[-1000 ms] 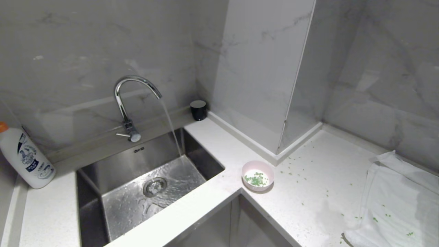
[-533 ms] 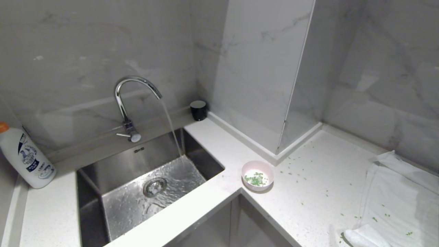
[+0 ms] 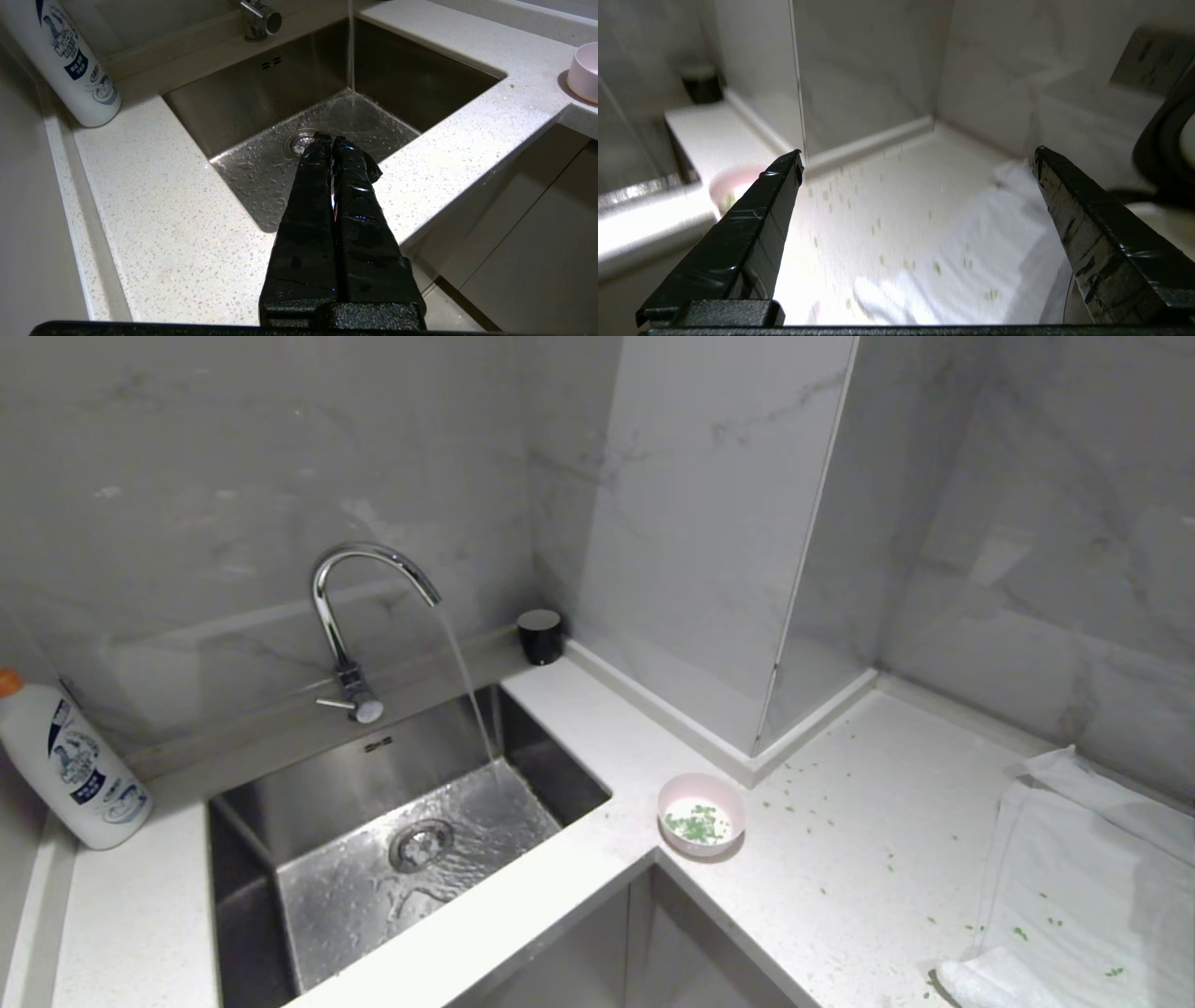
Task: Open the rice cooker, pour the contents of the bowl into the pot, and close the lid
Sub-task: Fill a bowl with water from the tap
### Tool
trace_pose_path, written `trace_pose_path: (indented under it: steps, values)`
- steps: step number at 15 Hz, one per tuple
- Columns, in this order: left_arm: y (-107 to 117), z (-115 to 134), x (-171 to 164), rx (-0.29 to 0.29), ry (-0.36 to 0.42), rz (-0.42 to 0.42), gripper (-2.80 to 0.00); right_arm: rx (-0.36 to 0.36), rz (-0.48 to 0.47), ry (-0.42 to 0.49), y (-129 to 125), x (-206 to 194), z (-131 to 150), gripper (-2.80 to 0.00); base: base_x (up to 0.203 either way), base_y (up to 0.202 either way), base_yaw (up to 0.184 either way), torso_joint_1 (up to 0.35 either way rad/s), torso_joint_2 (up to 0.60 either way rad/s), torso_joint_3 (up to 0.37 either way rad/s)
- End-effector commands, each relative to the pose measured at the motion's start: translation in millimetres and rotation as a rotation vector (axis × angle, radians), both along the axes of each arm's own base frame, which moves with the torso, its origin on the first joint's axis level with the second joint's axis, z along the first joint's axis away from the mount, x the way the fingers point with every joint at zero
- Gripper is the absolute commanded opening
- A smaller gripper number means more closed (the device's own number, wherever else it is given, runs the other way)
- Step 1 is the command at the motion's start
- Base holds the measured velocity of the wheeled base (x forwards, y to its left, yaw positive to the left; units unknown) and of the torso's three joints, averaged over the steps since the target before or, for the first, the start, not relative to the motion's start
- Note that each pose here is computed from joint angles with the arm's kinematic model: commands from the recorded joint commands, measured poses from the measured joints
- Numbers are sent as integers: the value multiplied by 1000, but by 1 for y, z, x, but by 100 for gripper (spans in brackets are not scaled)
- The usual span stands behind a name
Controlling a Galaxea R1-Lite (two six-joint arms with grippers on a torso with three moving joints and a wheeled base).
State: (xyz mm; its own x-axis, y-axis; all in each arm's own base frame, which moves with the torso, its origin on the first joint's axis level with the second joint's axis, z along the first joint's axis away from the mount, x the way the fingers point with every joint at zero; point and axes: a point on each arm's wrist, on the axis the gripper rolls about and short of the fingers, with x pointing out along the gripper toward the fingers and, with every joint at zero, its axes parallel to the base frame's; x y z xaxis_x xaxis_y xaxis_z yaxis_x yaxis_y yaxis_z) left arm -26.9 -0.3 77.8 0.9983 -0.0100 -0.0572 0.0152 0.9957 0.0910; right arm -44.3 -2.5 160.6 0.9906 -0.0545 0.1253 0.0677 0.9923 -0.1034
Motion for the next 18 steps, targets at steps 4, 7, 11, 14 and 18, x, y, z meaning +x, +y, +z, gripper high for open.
trace_pose_path:
  steps: [4,7,11,14,18]
  values:
    - [0,-2,1,-10,6,6,-280,-11,71,103,3,21,-83,0,0,0,0,0,0,0]
    - [0,1,0,-38,-12,7,-280,46,87,125,3,22,-85,0,0,0,0,0,0,0]
    - [-1,64,0,-149,-122,-55,-280,49,85,125,3,22,-85,-280,0,0,0,0,0,0]
    - [-3,108,37,-167,-23,-133,-280,78,87,121,3,21,-85,-280,0,0,0,0,0,0]
    - [-10,154,117,-180,72,-260,-280,79,86,121,3,22,-85,-280,0,0,0,0,0,0]
